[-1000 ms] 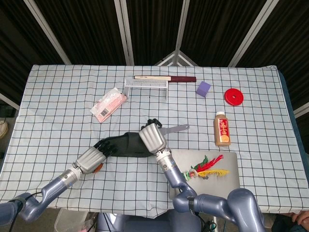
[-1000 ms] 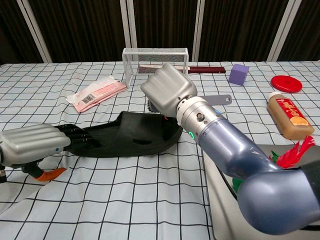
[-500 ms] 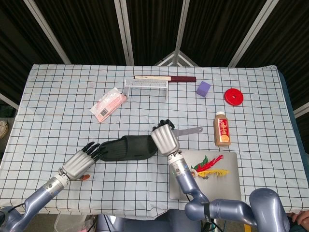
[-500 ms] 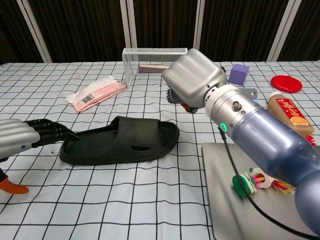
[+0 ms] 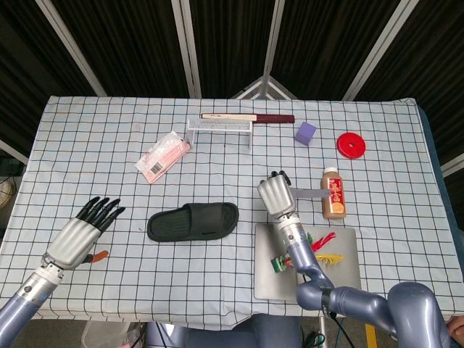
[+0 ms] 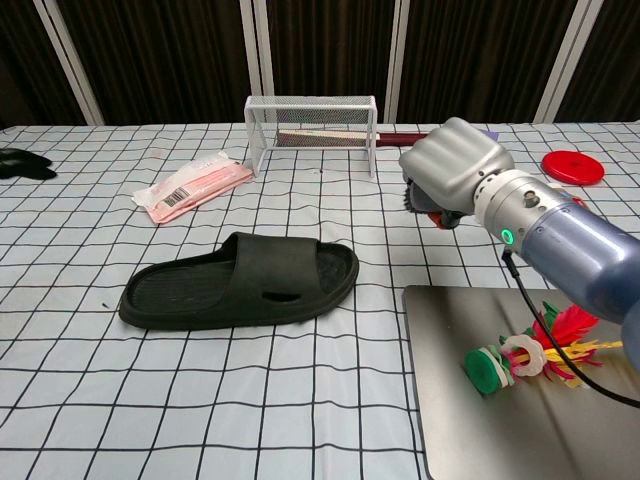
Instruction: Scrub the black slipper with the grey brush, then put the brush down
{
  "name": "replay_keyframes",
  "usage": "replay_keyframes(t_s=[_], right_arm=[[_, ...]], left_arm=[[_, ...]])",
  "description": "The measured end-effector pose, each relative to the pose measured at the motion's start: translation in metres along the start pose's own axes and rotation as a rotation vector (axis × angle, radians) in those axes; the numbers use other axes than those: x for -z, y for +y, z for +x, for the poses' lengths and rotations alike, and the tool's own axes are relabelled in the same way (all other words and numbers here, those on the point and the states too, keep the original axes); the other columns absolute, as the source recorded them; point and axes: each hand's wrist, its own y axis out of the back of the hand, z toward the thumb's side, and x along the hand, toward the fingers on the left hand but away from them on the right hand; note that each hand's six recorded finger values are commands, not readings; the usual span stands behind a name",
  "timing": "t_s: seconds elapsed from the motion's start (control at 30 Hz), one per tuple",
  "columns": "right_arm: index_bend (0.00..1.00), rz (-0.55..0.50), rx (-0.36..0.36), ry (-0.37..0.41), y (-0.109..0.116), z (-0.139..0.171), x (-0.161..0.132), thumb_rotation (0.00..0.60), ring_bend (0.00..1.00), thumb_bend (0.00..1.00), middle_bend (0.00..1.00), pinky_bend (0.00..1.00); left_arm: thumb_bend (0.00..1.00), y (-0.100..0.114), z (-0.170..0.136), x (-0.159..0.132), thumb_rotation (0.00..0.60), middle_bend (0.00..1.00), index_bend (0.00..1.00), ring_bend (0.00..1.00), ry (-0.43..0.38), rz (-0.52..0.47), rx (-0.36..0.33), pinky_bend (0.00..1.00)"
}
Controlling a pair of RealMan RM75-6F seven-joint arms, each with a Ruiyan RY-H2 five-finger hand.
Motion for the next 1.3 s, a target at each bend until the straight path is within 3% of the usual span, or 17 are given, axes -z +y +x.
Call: replay_keyframes(t_s=[0.17,0.27,0.37,0.5,0.6,0.87,1.0,1.3], right_arm=[[0.76,0.020,-0.071,0.017,-0.031,0.000,0.008,0.600,0.47,0.64,0.64,0.57],[0.68,0.016,-0.121,0.020,-0.048,0.002,0.011,0.600,0.47,0.64,0.61,0.57],[0.50,0.004,-0.154,0.024,-0.058,0.007,0.009,0.600,0.46,0.64,0.50,0.57],[0.18,-0.002,-0.157,0.032,-0.058,0.010,0.005,0.600,0.39,0.64,0.37,0.55],[0.02,-0.008,-0.158,0.040,-0.056,0.013,0.002,0.600,0.34,0.64,0.28,0.54],[0.00,0.007,-0.152,0.065,-0.041,0.023,-0.003,0.600,0.20,0.63,0.11,0.47],[0.00,0.023,-0.165,0.073,-0.035,0.028,-0.004,0.600,0.15,0.56,0.04,0.44],[0.00,0.008,-0.151,0.071,-0.013,0.028,0.001,0.600,0.12,0.44,0.00,0.44]], left_arm=[[0.04,0.006,-0.015,0.013,0.598,0.01,0.00,0.01,0.036,-0.041,-0.046,0.00],[0.05,0.002,-0.017,0.016,0.598,0.01,0.00,0.01,0.034,-0.046,-0.040,0.00],[0.06,-0.002,-0.015,0.017,0.599,0.01,0.00,0.01,0.034,-0.047,-0.027,0.00],[0.05,-0.004,-0.011,0.017,0.598,0.01,0.00,0.01,0.033,-0.051,-0.020,0.00],[0.05,-0.003,-0.010,0.017,0.599,0.01,0.00,0.01,0.030,-0.048,-0.023,0.00],[0.04,0.000,-0.012,0.018,0.599,0.02,0.00,0.01,0.042,-0.051,-0.039,0.00],[0.04,0.002,-0.017,0.018,0.599,0.02,0.00,0.01,0.060,-0.066,-0.058,0.00],[0.04,0.002,-0.027,0.018,0.599,0.02,0.00,0.01,0.084,-0.102,-0.083,0.00]])
